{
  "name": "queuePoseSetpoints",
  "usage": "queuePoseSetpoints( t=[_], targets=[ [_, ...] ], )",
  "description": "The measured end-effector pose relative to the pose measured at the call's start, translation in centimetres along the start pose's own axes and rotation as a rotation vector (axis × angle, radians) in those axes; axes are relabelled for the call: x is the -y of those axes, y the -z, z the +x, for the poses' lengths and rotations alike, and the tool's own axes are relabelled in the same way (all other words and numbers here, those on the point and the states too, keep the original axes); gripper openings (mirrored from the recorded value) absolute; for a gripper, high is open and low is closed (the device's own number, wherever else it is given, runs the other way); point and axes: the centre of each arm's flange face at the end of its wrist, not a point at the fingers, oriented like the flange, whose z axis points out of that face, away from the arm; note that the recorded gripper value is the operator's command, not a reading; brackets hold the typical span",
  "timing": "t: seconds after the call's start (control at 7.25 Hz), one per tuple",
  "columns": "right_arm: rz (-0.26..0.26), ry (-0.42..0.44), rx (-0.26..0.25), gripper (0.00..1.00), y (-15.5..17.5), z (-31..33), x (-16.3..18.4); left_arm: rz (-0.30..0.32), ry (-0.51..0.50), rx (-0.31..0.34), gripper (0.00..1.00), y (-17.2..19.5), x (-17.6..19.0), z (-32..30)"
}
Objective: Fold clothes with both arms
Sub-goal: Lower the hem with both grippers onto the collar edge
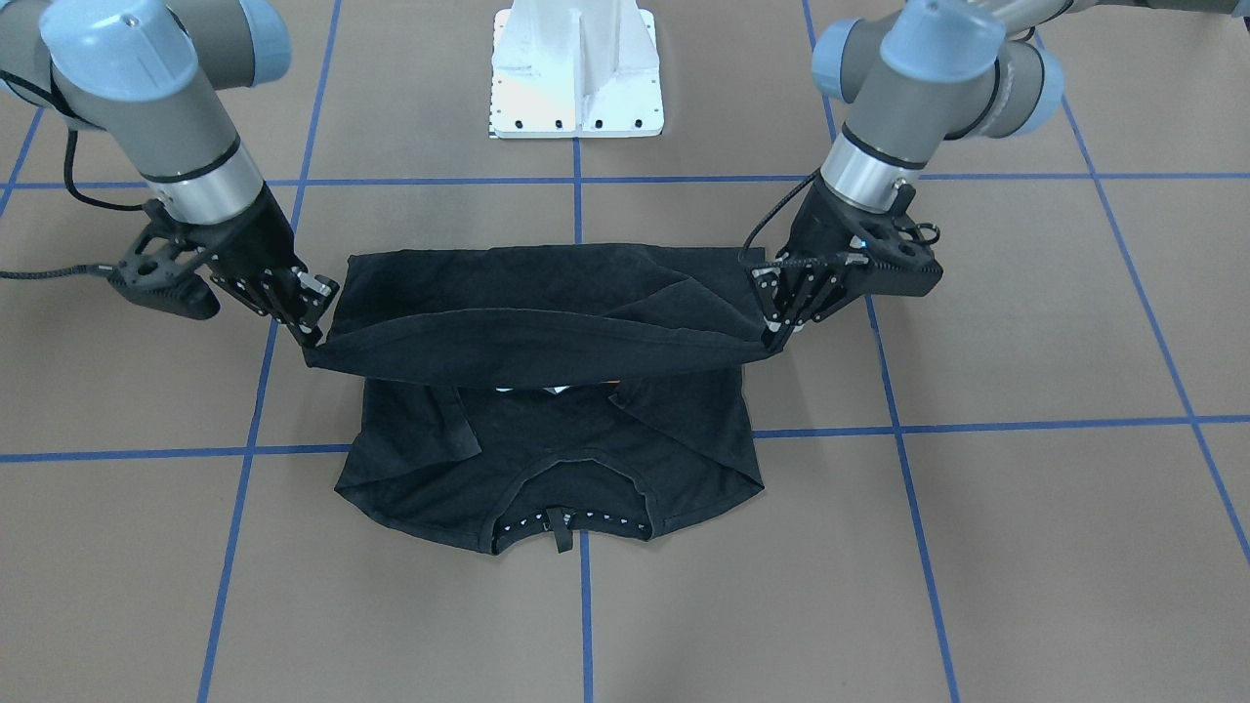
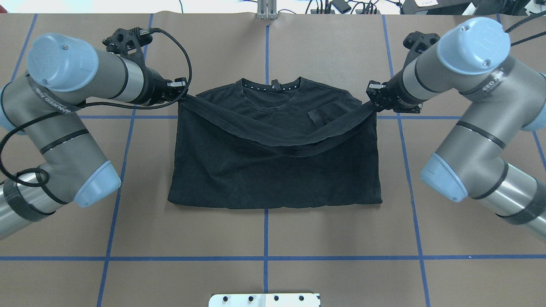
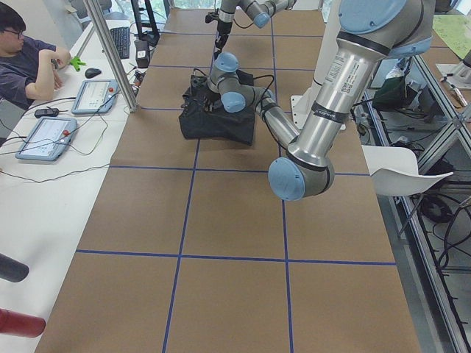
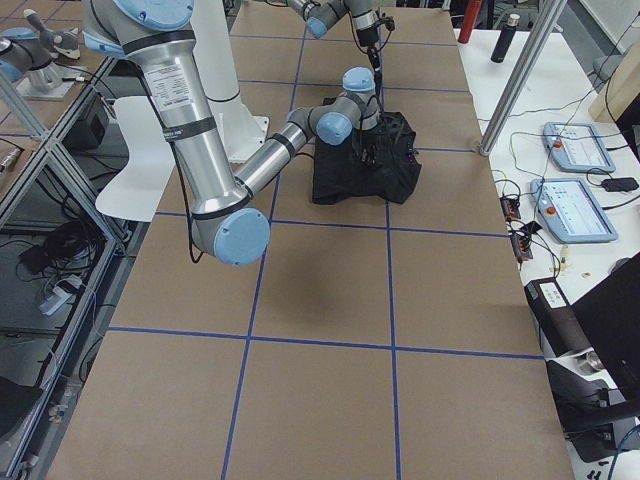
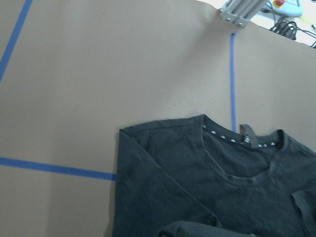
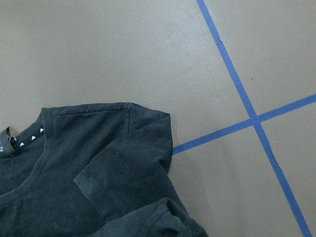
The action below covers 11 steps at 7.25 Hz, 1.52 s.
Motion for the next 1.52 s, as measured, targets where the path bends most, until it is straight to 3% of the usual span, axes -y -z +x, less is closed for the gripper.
queuePoseSetpoints(
  t=[0.41,0.97,1.52],
  targets=[
    [0.020,0.010,-0.037,0.00,-2.0,-1.0,3.4,0.002,-0.013,0.023,0.00,-4.8,1.8,-0.2],
    [0.025,0.019,-0.099,0.00,-4.6,-0.2,6.8,0.019,-0.043,0.050,0.00,-6.7,4.0,-2.1],
    [0.025,0.035,-0.093,0.00,-8.5,-0.9,8.4,0.017,-0.045,0.058,0.00,-10.1,5.1,-2.5]
  ],
)
